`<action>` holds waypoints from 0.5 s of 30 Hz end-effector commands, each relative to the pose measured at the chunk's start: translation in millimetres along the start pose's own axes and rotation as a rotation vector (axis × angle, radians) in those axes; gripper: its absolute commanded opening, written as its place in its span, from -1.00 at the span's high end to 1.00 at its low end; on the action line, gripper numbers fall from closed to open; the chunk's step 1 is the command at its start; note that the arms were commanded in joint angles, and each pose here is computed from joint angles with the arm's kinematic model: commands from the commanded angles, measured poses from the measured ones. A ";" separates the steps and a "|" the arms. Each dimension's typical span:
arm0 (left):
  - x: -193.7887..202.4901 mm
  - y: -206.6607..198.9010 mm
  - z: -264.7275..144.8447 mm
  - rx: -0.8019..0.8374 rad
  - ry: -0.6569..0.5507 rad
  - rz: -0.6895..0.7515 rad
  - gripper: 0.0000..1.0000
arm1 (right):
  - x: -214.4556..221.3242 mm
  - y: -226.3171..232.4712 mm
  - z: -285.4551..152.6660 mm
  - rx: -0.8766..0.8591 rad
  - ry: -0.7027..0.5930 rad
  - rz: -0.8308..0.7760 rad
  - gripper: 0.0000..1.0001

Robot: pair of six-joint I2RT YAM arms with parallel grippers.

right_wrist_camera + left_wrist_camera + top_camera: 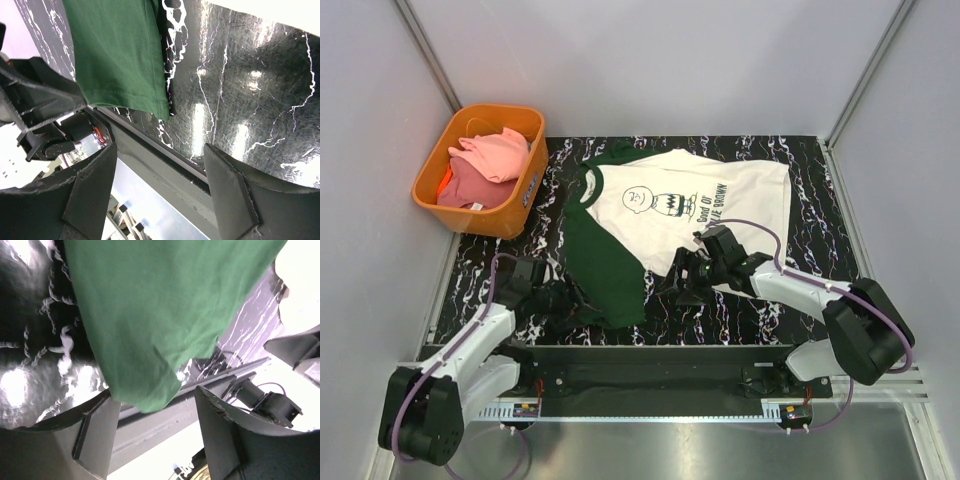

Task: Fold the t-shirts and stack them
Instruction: Flatten the tshirt out

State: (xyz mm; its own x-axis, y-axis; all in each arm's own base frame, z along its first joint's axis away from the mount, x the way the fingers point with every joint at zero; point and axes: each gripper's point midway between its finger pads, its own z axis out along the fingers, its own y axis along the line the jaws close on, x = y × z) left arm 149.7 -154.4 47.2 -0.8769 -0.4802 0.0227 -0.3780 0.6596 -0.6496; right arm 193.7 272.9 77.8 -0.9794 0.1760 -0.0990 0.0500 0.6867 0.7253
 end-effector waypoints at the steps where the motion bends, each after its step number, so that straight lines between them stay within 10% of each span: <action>1: -5.9 -26.2 -16.3 0.023 -0.038 0.024 -0.29 | -1.1 9.0 -6.1 -0.023 -0.028 -0.029 -0.53; 15: -48.4 5.8 -41.1 -0.274 -0.179 0.042 -0.57 | -5.2 17.2 -7.1 -0.036 -0.028 -0.044 -0.54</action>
State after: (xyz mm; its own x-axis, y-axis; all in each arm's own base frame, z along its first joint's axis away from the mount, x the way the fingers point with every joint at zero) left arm 185.5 -124.3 87.3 -0.8492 -0.5049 -0.1550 -0.3716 0.7797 -0.5039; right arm 193.2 272.4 80.5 -0.9788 0.1767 -0.1032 0.0470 0.6847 0.7273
